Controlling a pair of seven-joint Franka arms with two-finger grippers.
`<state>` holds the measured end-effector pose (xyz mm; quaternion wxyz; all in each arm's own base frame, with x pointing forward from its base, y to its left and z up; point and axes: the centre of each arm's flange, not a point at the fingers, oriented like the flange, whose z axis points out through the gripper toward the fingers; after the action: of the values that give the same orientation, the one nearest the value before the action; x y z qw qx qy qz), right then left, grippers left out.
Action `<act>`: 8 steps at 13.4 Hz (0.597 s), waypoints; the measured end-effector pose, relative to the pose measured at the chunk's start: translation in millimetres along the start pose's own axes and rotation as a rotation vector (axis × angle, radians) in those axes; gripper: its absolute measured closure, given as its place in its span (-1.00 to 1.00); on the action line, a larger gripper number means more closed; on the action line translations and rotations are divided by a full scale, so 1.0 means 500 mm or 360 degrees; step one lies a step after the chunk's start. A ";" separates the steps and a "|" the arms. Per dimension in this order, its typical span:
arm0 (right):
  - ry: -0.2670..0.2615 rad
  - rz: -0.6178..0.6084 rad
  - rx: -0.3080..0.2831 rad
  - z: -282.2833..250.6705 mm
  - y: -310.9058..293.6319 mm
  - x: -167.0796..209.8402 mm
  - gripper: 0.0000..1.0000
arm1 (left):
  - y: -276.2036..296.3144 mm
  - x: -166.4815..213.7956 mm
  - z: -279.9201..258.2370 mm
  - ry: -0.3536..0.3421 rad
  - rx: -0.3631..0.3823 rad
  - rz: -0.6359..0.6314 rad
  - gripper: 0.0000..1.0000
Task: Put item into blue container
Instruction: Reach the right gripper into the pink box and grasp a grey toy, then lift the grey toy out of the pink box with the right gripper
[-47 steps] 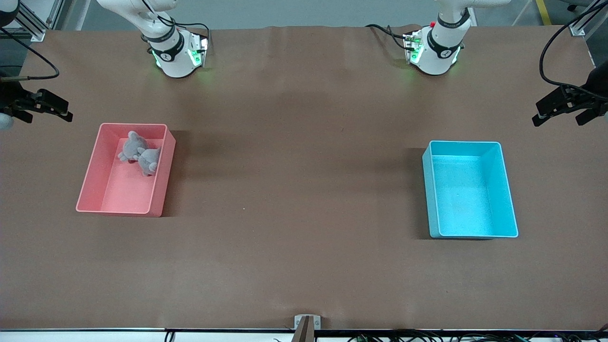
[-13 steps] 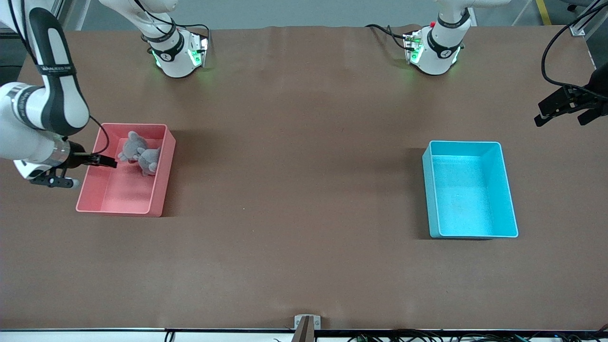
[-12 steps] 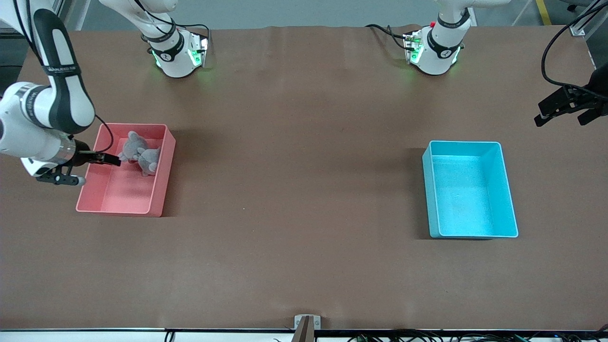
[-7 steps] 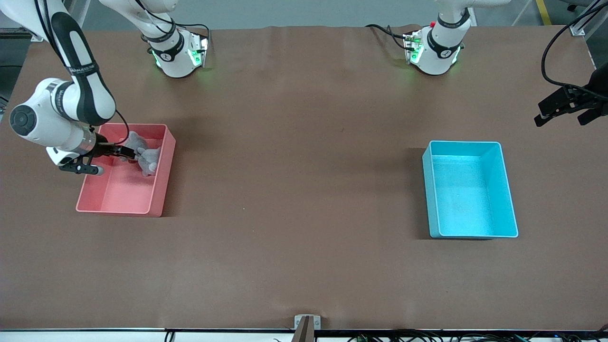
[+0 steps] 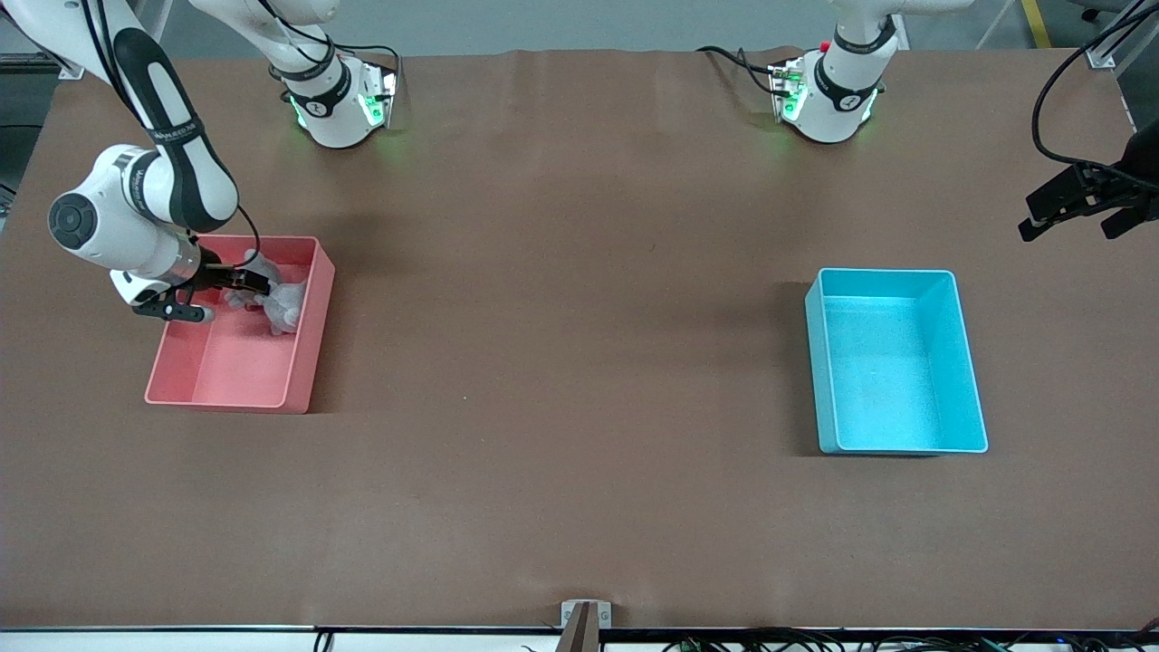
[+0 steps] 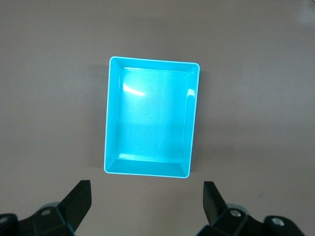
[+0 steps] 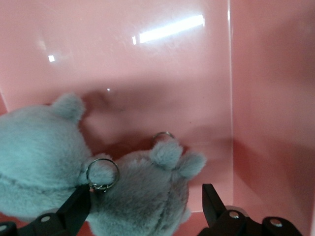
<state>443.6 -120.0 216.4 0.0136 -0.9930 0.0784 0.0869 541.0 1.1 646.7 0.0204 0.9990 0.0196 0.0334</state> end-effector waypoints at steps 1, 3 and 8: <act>-0.0010 0.0011 0.0002 0.007 0.006 -0.003 -1.00 | -0.002 0.000 0.000 0.0000 0.0000 -0.0002 -1.00; -0.0031 0.0029 0.0005 0.020 0.016 -0.007 -1.00 | -0.004 0.000 0.000 0.0000 0.0000 -0.0006 -1.00; -0.0048 0.0037 0.0008 0.032 0.019 -0.008 -0.27 | -0.005 0.000 0.000 0.0000 0.0001 -0.0008 -1.00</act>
<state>435.7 -128.4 201.3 0.0162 -0.9906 0.0898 0.1018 541.0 3.8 646.7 0.0203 0.9990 0.0222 0.0334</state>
